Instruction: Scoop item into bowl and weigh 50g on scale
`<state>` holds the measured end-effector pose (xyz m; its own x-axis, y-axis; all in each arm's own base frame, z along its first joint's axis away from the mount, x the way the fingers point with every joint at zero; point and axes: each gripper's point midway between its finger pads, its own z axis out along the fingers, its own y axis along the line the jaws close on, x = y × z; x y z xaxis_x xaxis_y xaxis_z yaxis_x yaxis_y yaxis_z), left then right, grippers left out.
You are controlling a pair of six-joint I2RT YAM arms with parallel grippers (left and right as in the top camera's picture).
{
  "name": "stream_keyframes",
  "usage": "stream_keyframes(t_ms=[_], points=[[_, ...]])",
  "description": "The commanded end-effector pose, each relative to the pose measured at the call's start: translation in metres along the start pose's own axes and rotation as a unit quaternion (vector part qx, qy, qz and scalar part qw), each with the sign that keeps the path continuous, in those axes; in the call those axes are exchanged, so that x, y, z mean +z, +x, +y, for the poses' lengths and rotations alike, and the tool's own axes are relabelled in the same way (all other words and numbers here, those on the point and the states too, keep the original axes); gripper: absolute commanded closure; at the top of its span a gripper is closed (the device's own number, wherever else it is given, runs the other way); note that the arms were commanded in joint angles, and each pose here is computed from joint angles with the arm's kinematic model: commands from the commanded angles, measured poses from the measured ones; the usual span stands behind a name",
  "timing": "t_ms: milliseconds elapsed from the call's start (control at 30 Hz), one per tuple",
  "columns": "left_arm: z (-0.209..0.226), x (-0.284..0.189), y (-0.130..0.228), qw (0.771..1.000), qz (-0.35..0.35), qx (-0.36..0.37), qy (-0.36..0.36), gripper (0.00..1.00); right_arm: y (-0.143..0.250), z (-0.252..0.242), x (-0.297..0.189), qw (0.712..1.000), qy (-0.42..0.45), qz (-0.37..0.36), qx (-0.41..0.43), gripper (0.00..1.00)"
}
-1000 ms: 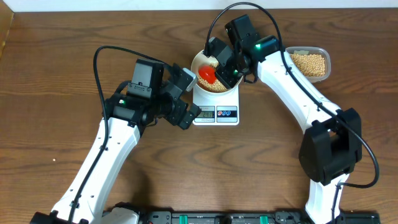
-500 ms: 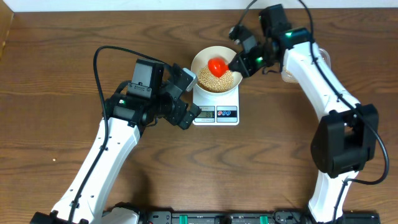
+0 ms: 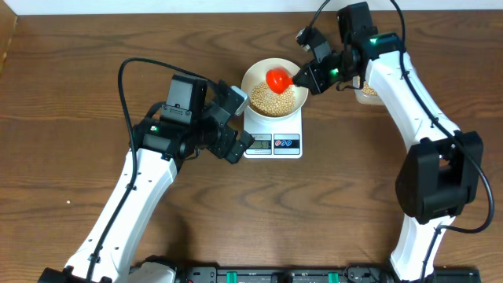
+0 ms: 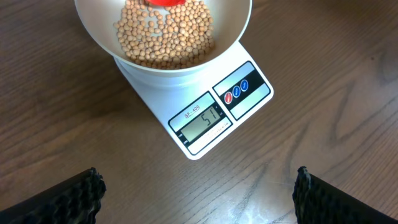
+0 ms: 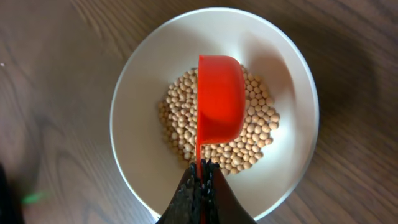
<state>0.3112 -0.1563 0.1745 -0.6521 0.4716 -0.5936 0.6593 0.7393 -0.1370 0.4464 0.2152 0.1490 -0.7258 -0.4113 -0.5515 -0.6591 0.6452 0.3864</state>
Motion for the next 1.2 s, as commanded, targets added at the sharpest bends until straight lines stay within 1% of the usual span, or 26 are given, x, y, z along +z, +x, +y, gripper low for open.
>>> stream_keyframes(t_ms=[0,300,500,600,1167], points=[[0.000,0.000,0.000,1.000,0.000,-0.003,0.001,0.01,-0.014,0.008,-0.011,0.999,0.028,-0.011,-0.029,0.99],[0.000,0.000,0.000,1.000,0.000,-0.003,0.001,0.01,-0.007,0.003,0.000,0.991,0.101,0.029,-0.085,0.99],[0.000,0.000,0.000,1.000,0.000,-0.003,0.001,0.01,-0.003,0.000,0.007,0.974,0.165,0.064,-0.138,0.99],[0.000,0.000,0.000,1.000,0.000,-0.003,0.001,0.01,-0.002,0.000,0.009,0.969,0.185,0.075,-0.149,0.99],[0.000,0.000,0.000,1.000,0.000,-0.003,0.001,0.01,0.001,0.030,0.026,0.965,0.161,0.088,-0.185,0.99]])
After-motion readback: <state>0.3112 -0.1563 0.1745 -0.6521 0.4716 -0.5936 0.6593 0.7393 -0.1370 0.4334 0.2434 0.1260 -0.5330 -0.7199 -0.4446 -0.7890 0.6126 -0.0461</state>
